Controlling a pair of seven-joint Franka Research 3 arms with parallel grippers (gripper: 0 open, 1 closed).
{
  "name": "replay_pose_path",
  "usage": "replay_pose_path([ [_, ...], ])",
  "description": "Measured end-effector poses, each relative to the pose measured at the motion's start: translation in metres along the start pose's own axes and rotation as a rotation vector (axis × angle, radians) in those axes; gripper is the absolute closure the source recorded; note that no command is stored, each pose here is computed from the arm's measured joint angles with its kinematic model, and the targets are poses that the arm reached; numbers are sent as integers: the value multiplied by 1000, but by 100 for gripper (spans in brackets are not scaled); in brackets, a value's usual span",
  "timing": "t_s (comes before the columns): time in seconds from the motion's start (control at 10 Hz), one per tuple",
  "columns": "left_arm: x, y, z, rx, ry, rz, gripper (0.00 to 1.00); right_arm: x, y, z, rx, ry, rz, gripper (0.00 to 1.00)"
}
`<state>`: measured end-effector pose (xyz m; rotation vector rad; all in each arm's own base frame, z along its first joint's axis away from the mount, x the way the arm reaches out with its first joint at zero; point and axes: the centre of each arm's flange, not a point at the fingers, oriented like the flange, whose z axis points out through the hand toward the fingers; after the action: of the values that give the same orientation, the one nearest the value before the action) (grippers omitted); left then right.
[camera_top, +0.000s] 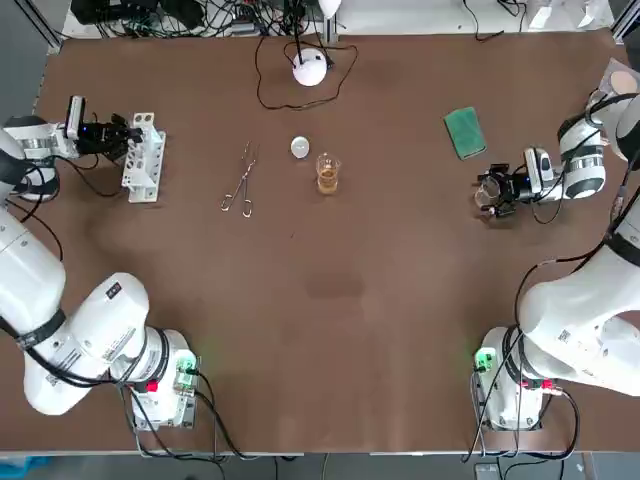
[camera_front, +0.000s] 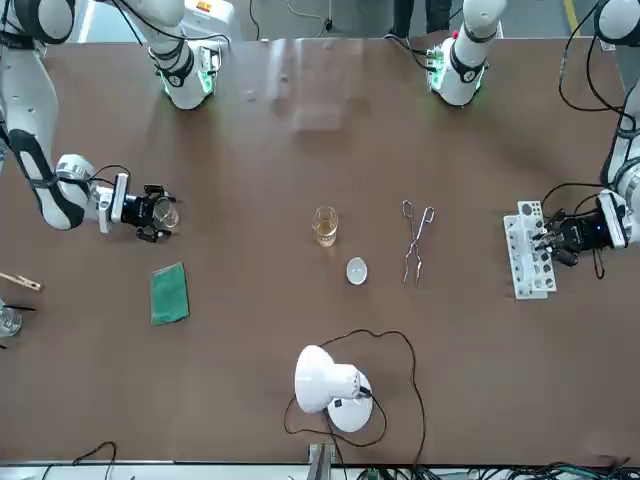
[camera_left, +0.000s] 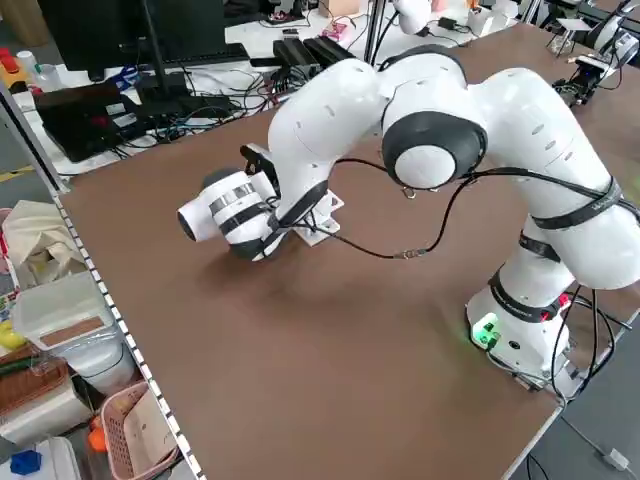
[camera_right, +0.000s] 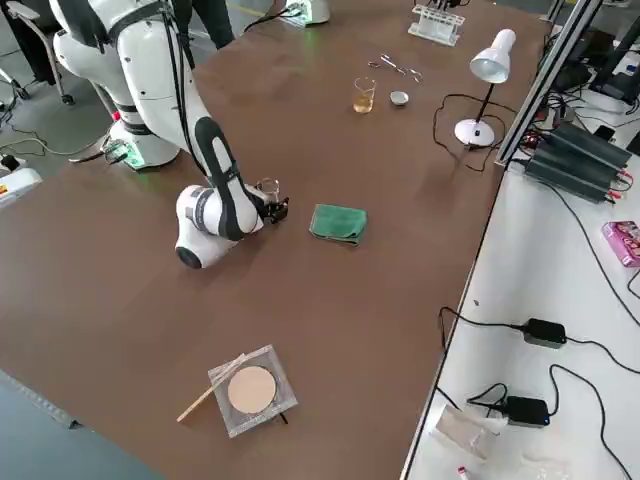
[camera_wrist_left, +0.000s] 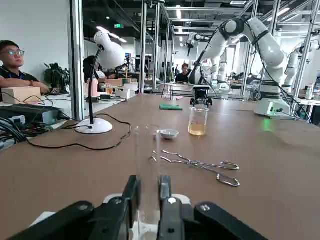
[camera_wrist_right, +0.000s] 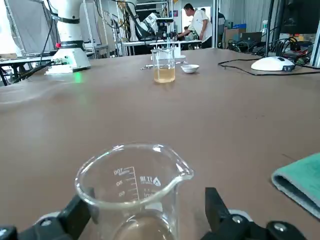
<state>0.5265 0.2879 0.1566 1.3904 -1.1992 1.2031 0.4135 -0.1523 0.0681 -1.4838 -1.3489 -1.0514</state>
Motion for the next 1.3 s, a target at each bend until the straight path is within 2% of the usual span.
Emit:
replay_pose_path([
  [0.5, 24, -3, -1, -22, -22, 29, 79, -12, -1, 9, 16, 6, -10, 0],
  [1.0, 45, -8, 9, -59, -6, 32, 79, -18, -2, 9, 16, 23, -3, 0],
  [1.2, 51, -9, 11, -65, -5, 31, 79, -18, -2, 10, 17, 31, -1, 3],
  [1.3, 52, -8, 11, -67, -2, 31, 79, -18, -2, 10, 18, 36, -1, 7],
])
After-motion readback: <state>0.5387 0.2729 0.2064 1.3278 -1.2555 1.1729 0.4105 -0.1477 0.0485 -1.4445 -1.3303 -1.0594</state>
